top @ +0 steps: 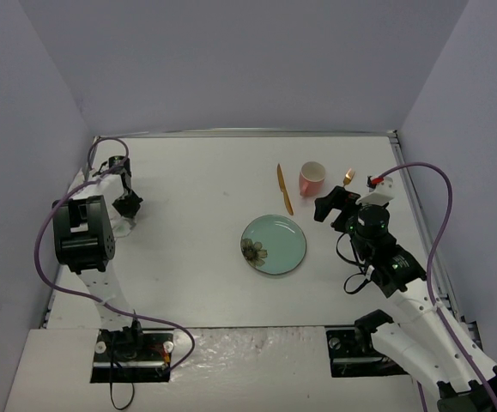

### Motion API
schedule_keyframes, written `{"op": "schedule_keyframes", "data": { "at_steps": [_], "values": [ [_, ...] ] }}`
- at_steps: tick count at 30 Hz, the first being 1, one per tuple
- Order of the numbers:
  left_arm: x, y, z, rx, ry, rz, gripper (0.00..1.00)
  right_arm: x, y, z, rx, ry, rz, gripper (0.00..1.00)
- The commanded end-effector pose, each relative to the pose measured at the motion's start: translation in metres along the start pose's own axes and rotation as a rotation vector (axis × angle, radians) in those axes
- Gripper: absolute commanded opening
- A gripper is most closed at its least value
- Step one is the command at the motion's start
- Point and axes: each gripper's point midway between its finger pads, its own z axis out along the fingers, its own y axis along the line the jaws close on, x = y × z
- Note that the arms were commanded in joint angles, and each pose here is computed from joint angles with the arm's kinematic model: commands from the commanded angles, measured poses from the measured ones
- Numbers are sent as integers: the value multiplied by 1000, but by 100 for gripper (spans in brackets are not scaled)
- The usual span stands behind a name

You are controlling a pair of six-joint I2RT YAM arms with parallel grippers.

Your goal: Set the dinner table for one person

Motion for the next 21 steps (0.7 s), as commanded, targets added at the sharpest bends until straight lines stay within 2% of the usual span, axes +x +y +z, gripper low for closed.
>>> {"op": "schedule_keyframes", "data": {
  "at_steps": [1, 4, 7, 8, 14, 17, 21],
  "values": [
    [-4, -1, -27, 41, 12, 11, 0, -19, 10, 0, -32, -74, 31, 100],
    [-33, -8, -69, 95, -48, 43, 0, -22, 12, 0, -39, -76, 31, 100],
    [-76, -18, -135, 169, -172, 92, 0, -24, 14, 0, -45, -78, 28, 100],
    [-98, -24, -167, 209, -247, 96, 0, -24, 14, 0, -44, -78, 27, 100],
    [-165, -23, -308, 297, -526, 171, 0, -23, 17, 4, -48, -61, 24, 100],
    [-171, -26, -342, 348, -560, 218, 0, -22, 19, 7, -48, -52, 11, 100],
    [-181, -29, -398, 448, -687, 226, 0, -21, 22, 11, -55, -38, -3, 100]
  ]
}}
